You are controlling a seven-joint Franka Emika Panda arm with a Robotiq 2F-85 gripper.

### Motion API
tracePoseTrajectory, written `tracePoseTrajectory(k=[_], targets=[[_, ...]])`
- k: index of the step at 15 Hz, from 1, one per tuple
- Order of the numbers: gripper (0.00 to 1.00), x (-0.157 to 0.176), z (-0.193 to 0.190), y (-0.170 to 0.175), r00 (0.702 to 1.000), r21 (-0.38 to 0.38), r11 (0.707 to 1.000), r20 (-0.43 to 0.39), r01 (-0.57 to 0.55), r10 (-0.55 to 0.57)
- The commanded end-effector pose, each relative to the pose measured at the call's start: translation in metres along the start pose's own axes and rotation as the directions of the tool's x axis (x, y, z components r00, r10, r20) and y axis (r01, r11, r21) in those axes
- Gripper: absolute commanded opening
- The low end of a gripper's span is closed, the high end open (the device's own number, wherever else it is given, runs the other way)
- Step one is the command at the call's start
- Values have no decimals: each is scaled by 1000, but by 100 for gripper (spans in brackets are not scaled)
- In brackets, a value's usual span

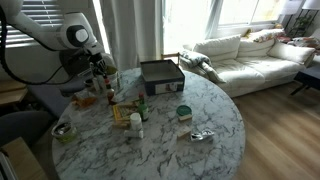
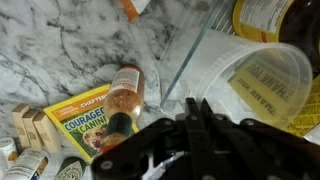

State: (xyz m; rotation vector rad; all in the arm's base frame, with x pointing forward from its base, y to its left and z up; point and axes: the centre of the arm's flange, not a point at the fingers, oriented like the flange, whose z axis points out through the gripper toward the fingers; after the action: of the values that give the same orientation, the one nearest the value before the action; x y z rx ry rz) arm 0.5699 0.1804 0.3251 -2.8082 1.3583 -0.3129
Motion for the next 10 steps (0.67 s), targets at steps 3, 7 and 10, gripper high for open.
tracePoseTrajectory(k=[3, 7, 10], targets=[[1, 14, -34, 26, 997, 50, 996, -8, -74, 74], [1, 29, -59, 54, 988, 93, 984, 36, -154, 151], [1, 41, -81, 75, 973, 143, 965, 100, -221, 208]])
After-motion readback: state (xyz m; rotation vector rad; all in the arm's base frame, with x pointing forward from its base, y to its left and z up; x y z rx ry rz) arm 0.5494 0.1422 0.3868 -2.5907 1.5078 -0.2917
